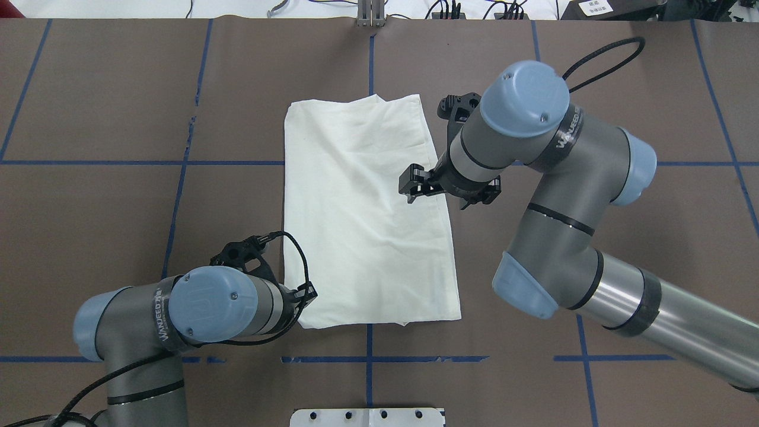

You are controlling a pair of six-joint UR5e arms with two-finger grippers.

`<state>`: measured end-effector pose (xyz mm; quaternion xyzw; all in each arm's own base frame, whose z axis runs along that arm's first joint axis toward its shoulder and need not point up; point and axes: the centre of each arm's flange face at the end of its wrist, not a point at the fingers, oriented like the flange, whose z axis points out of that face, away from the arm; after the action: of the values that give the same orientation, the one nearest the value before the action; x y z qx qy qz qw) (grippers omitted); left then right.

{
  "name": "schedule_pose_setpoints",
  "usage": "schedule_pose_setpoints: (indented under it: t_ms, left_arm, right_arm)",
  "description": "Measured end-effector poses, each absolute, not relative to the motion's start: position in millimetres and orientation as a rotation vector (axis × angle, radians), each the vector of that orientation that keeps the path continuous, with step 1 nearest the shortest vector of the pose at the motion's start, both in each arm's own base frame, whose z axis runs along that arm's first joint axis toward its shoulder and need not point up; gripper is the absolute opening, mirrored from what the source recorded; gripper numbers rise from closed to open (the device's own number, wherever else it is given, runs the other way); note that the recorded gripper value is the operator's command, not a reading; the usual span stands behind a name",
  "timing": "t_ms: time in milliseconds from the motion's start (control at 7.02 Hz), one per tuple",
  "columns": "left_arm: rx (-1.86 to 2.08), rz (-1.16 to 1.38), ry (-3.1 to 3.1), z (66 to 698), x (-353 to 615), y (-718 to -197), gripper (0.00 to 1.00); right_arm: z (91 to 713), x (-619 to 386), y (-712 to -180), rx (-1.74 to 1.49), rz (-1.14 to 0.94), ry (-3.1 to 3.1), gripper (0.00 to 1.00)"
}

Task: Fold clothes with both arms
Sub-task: 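Move the right gripper to the near corner beside the left gripper, then grasp the near edge corners of the shirt with both grippers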

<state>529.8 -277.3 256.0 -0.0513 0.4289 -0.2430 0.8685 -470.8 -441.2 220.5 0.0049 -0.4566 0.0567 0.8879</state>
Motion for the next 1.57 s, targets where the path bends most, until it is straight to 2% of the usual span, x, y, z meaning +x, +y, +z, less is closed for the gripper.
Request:
schedule_pose_setpoints:
  t_ms: [713,1140,1568]
  left_arm:
    - [-0.108,-0.472,0.896,250,528,-269,0.00]
    - [-0.110,-0.465,0.897,250,531,-266,0.00]
    - [-0.111,-0.463,0.899,249,533,-265,0.00]
  right_arm:
    - [269,-552,-330,-0.119,0.492,-0.875,1.00]
    - [288,-576,-285,-0.124,0.549,-0.791,1.00]
    - [288,-585,-270,-0.130,0.541,-0.753,0.97]
